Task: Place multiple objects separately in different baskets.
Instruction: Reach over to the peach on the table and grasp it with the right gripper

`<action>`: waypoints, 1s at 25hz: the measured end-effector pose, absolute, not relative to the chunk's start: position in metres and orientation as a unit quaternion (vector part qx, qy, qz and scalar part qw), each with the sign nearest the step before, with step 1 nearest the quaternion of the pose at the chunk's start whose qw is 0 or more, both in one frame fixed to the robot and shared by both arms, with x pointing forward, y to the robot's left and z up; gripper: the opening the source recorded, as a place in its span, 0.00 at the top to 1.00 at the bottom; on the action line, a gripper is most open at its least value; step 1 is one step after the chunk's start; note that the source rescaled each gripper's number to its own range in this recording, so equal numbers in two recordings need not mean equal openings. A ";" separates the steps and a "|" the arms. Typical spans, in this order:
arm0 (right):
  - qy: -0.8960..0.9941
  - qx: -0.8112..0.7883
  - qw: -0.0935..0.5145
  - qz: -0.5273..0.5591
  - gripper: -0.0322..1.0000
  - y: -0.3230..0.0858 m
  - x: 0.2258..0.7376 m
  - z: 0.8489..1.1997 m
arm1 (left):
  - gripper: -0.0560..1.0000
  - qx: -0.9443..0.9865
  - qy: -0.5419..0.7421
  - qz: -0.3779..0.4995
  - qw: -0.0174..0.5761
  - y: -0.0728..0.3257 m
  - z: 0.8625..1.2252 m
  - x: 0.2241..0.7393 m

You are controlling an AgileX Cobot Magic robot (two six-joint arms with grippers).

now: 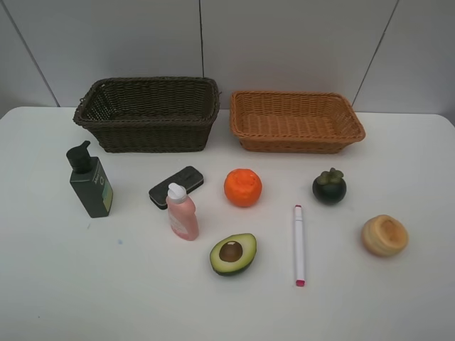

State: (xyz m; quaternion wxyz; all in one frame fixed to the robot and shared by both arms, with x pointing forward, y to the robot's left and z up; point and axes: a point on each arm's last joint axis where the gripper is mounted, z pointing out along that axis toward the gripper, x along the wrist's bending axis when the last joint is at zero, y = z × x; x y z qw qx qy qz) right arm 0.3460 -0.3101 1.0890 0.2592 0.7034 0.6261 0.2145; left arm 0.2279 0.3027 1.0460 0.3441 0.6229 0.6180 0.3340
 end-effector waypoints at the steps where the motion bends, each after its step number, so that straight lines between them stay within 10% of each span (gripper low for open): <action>1: 0.631 0.708 0.245 0.201 0.00 -0.311 0.356 1.086 | 0.00 0.623 0.618 0.334 0.344 0.303 1.046 0.228; 8: 0.650 0.742 0.114 0.117 0.00 -0.309 0.421 1.038 | 0.00 0.623 0.618 0.334 0.344 0.303 1.046 0.228; 25: 0.702 0.709 0.040 0.052 0.00 -0.279 0.461 0.981 | 0.00 0.623 0.618 0.334 0.344 0.303 1.046 0.228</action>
